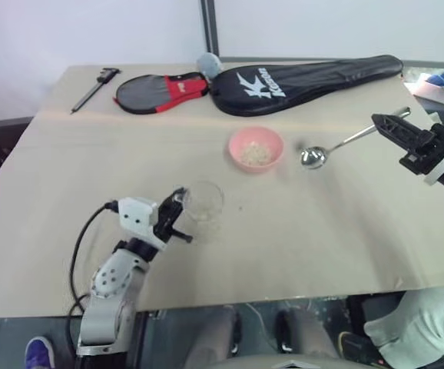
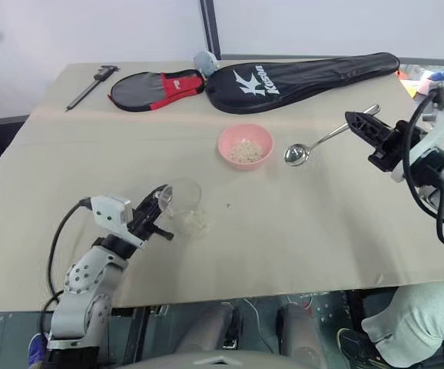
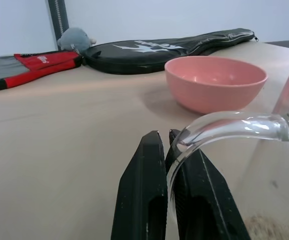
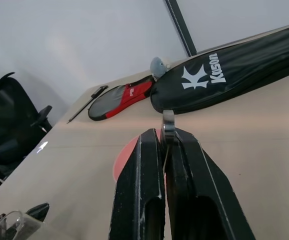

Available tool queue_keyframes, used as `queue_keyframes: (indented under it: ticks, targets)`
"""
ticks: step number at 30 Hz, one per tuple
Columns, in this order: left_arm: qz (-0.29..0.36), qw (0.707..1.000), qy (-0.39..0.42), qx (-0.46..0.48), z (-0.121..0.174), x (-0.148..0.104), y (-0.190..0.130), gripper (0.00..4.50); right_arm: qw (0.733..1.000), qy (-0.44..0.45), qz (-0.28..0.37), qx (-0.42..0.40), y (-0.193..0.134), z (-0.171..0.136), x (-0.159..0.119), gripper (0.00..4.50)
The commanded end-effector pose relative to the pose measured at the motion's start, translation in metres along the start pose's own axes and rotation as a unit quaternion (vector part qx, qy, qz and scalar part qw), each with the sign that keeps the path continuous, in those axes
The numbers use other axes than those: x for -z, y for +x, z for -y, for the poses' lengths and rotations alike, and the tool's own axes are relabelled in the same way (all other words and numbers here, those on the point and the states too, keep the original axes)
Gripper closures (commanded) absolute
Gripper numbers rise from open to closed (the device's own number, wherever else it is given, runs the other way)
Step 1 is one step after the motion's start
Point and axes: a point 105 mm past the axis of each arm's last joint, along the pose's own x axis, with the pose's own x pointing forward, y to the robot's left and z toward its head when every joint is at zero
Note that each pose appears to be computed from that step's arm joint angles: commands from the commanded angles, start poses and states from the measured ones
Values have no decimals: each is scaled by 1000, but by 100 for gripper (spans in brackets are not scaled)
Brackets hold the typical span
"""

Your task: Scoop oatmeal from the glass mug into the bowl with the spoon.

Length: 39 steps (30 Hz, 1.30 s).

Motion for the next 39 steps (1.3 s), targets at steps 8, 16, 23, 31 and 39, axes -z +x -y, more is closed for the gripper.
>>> queue_keyframes:
  ticks: [8,16,23,31,39]
  targets:
    - [69,995,59,-53,-48,-57,60,442,993,-29,55,-99,41,-56,-31,450]
    - [120,980,147,-51,-74,-97,116,442,976,-42,91,-192,105,-110,-54,450]
    - [138,976,158,-48,-73,-105,120,442,972,-85,83,-204,138,-125,-42,450]
    - [125,976,158,-80,-73,-110,123,442,961,-109,64,-245,143,-146,-24,450]
    - [148,969,179,-82,-68,-127,123,442,955,-186,53,-224,155,-150,-11,450]
